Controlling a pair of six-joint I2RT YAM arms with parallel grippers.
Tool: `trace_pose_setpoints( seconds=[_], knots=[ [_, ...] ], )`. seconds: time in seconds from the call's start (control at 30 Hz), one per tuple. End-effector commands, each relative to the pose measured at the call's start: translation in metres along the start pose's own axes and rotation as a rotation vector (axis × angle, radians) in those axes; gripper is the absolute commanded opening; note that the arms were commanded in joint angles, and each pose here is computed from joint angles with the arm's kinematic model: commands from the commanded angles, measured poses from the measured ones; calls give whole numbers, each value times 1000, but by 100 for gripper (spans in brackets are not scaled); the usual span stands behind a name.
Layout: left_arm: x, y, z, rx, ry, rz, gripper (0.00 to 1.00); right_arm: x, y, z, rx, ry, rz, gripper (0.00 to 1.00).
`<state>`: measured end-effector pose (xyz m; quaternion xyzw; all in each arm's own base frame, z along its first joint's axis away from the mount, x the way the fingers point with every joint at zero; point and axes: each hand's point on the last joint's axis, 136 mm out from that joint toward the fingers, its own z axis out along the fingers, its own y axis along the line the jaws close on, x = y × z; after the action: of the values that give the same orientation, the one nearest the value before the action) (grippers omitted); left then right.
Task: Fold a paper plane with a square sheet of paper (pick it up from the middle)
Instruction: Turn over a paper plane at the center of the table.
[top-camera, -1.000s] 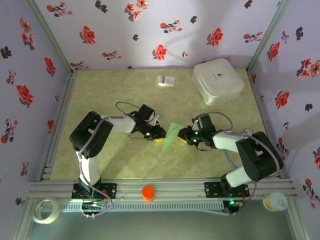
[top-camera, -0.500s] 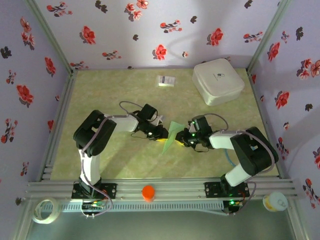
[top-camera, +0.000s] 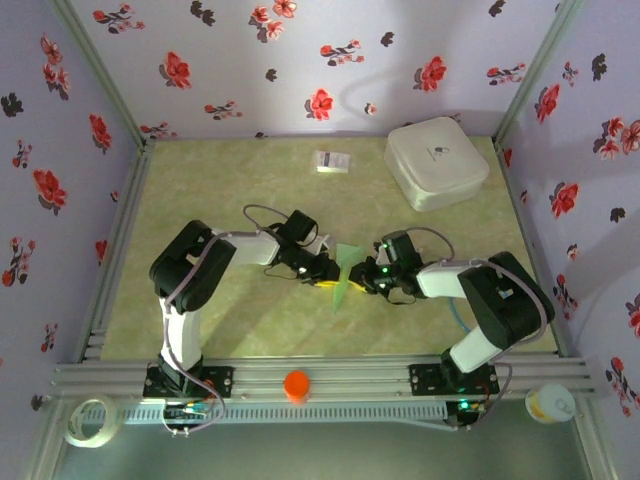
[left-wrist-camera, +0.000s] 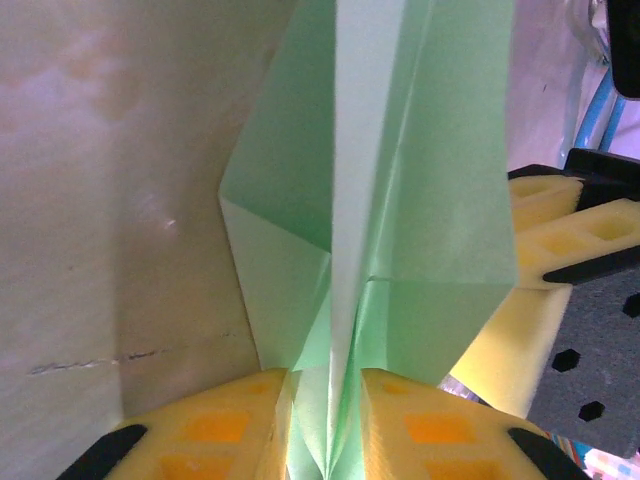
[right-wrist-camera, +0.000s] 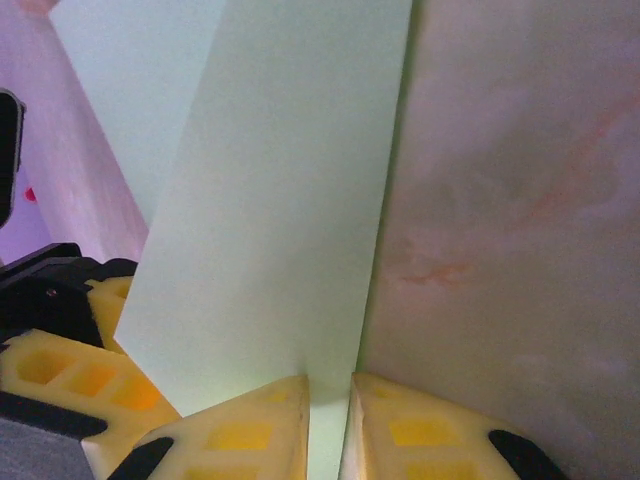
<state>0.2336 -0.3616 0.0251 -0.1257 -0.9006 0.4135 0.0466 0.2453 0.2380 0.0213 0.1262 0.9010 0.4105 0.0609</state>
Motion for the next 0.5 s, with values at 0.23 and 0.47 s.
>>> trace_pose_setpoints(
  seconds=[0.23,0.47],
  knots=[
    [6,-8,6,37,19,13,19,5,2,5,-35,14,12,19],
    [5,2,-1,-46,-13,14,10,3,4,3,-41,6,8,19]
  ],
)
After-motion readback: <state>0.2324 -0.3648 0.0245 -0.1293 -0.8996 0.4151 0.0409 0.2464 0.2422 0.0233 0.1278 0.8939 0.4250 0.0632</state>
